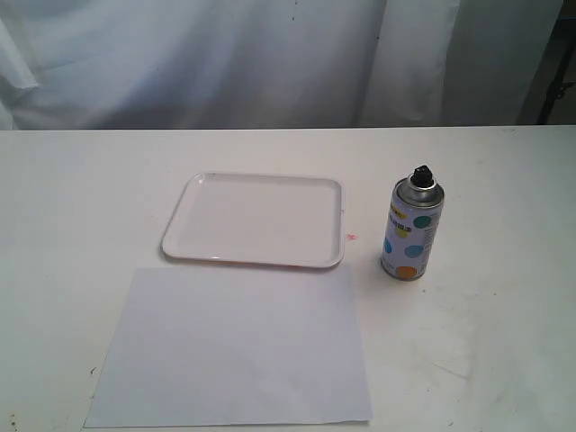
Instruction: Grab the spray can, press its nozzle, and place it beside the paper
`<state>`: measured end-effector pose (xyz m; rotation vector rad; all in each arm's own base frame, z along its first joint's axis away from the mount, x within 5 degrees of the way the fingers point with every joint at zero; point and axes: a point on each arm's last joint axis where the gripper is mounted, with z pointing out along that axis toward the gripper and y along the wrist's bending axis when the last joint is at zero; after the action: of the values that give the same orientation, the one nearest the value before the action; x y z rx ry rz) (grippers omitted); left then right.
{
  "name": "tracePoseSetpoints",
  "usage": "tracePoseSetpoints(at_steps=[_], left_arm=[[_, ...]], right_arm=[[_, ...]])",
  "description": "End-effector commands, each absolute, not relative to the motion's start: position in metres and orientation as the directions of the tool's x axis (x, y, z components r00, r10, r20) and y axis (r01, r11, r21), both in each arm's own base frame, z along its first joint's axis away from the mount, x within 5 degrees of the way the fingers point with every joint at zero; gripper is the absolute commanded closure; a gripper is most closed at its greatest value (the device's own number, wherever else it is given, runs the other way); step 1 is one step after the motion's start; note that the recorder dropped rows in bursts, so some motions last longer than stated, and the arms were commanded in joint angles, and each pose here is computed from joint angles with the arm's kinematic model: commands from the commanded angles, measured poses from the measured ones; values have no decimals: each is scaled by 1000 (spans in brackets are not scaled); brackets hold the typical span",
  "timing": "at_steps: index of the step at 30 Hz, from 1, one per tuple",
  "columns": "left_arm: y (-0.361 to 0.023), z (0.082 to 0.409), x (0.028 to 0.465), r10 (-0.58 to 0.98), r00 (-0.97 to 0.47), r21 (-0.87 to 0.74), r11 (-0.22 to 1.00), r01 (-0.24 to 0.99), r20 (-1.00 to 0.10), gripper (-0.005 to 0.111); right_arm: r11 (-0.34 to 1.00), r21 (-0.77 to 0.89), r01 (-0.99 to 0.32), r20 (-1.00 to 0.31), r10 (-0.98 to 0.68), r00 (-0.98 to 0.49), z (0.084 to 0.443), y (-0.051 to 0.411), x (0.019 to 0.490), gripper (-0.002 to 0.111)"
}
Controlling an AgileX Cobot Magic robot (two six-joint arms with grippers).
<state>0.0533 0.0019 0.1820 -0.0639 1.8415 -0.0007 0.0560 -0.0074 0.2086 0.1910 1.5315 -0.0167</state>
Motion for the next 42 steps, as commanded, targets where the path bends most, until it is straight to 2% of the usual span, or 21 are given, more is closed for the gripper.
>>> tracePoseSetpoints(at_steps=[1,6,12,16,20,26,31,37,42], left_arm=[[2,182,53,-44,-253,-33,998,-45,-967,107],[2,182,53,-44,-253,-33,998,-45,-967,107],[2,182,53,-44,-253,-33,998,-45,-967,107],[2,182,53,-44,-253,-33,998,-45,-967,107],[2,182,53,-44,-253,-33,998,-45,-967,107],[2,182,53,-44,-253,-33,998,-45,-967,107],[2,182,53,-44,-253,-33,998,-45,-967,107],[2,182,53,-44,-253,-33,998,-45,-967,107],[2,182,53,-44,-253,-33,998,-45,-967,107]], right_arm=[[985,122,125,-976,96,196,222,-8,54,108],[986,120,117,-909,62,411,242,-9,48,108],[987,124,104,-862,55,504,265,-9,41,108],[992,52,117,-860,-14,510,310,-7,49,108],[992,-25,124,-873,-82,481,339,-7,69,108],[996,2,92,-910,-36,414,363,-14,124,108],[999,-35,34,-953,-44,298,360,-14,169,108],[997,-63,-51,-989,-56,136,323,-13,217,108],[994,-61,-88,-996,-55,69,298,-13,241,108]])
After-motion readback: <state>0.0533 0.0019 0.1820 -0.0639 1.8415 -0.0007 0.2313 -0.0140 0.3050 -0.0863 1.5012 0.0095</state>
